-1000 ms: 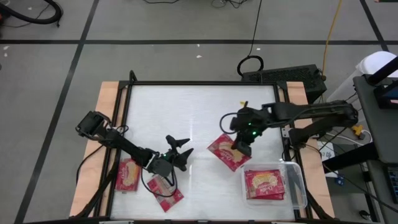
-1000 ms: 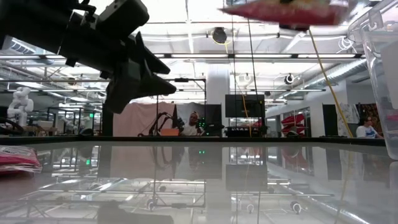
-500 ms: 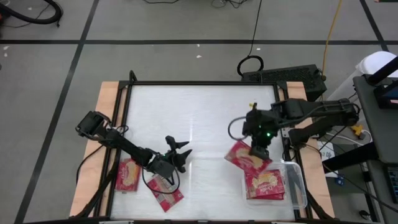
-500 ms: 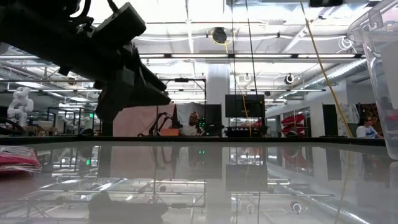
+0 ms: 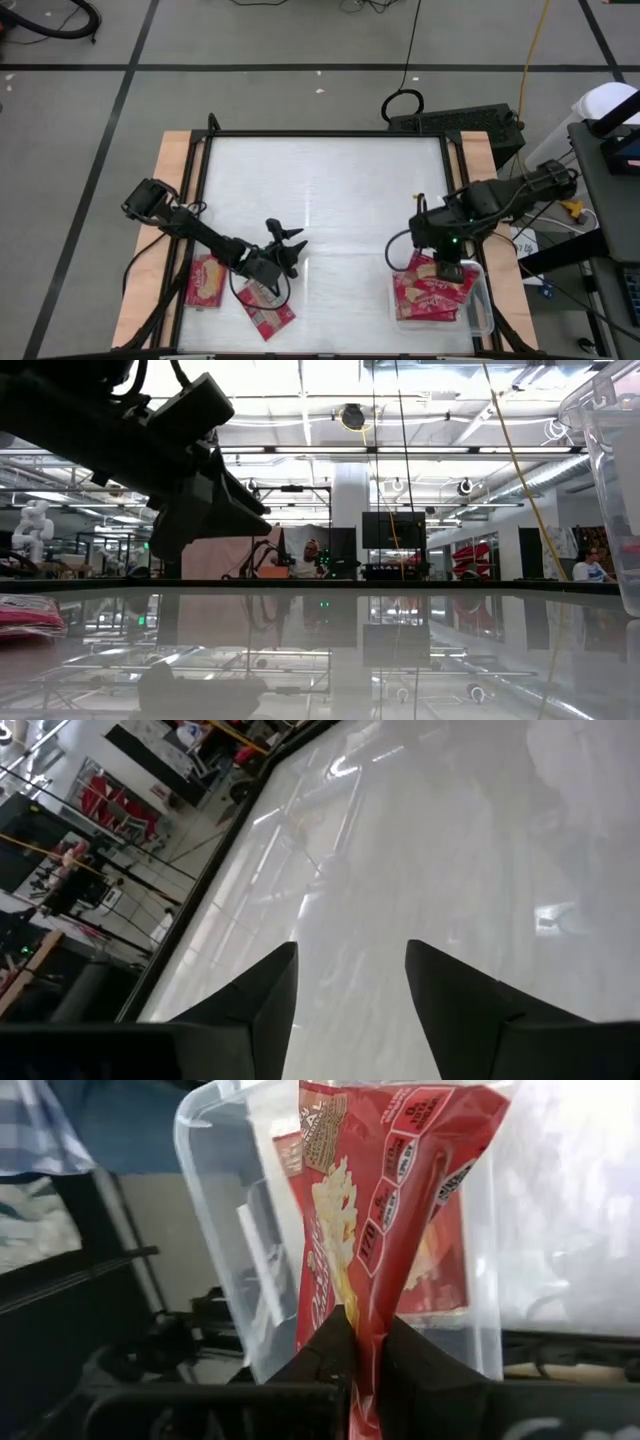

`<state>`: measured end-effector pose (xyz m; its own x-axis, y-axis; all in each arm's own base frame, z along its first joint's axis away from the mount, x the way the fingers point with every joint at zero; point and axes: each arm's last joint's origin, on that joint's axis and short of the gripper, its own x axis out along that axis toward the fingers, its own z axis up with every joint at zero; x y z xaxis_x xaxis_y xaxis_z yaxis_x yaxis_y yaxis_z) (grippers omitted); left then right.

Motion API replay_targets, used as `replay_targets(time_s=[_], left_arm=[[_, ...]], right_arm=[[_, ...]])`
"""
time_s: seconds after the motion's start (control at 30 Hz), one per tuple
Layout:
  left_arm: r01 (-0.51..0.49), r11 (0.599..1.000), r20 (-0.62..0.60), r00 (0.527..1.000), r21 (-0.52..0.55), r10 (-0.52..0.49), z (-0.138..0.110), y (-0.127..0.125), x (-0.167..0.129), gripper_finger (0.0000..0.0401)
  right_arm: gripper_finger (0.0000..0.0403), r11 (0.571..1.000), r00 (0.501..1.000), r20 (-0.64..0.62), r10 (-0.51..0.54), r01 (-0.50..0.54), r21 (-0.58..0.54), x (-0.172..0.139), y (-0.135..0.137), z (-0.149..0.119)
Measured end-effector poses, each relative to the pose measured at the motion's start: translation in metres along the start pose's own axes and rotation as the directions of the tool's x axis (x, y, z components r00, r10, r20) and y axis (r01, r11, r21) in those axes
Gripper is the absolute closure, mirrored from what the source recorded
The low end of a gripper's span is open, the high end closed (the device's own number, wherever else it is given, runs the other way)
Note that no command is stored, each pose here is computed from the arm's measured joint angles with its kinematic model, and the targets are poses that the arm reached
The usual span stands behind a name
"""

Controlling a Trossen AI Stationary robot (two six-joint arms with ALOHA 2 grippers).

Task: Sort popcorn bags into baskets
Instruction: Put the red popcorn pack into the transparent bin

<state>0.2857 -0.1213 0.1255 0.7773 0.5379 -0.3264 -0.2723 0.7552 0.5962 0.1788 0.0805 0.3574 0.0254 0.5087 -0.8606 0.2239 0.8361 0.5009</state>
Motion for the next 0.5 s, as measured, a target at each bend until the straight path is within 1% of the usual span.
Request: replay_targets(time_s=[0.23,0.43,0.5], left_arm=[[0.035,0.999,0.0,0.999,-0.024,-0.035,0.0,0.001,0.002,0.0214],[0.084,0.996,0.007,0.996,-0.038,-0.084,0.0,-0.001,0.002,0.0215],[0.089,0.995,0.008,0.996,-0.038,-0.089,0.0,-0.001,0.002,0.0215]], right_arm=[[0.0394,0.988,0.994,0.042,-0.101,0.105,-0.115,0.007,0.005,-0.004],[0.0394,0.986,0.99,-0.025,-0.138,0.135,-0.095,0.027,0.002,-0.009],[0.0394,0.989,0.993,-0.049,-0.11,0.104,-0.107,0.036,0.003,-0.009]])
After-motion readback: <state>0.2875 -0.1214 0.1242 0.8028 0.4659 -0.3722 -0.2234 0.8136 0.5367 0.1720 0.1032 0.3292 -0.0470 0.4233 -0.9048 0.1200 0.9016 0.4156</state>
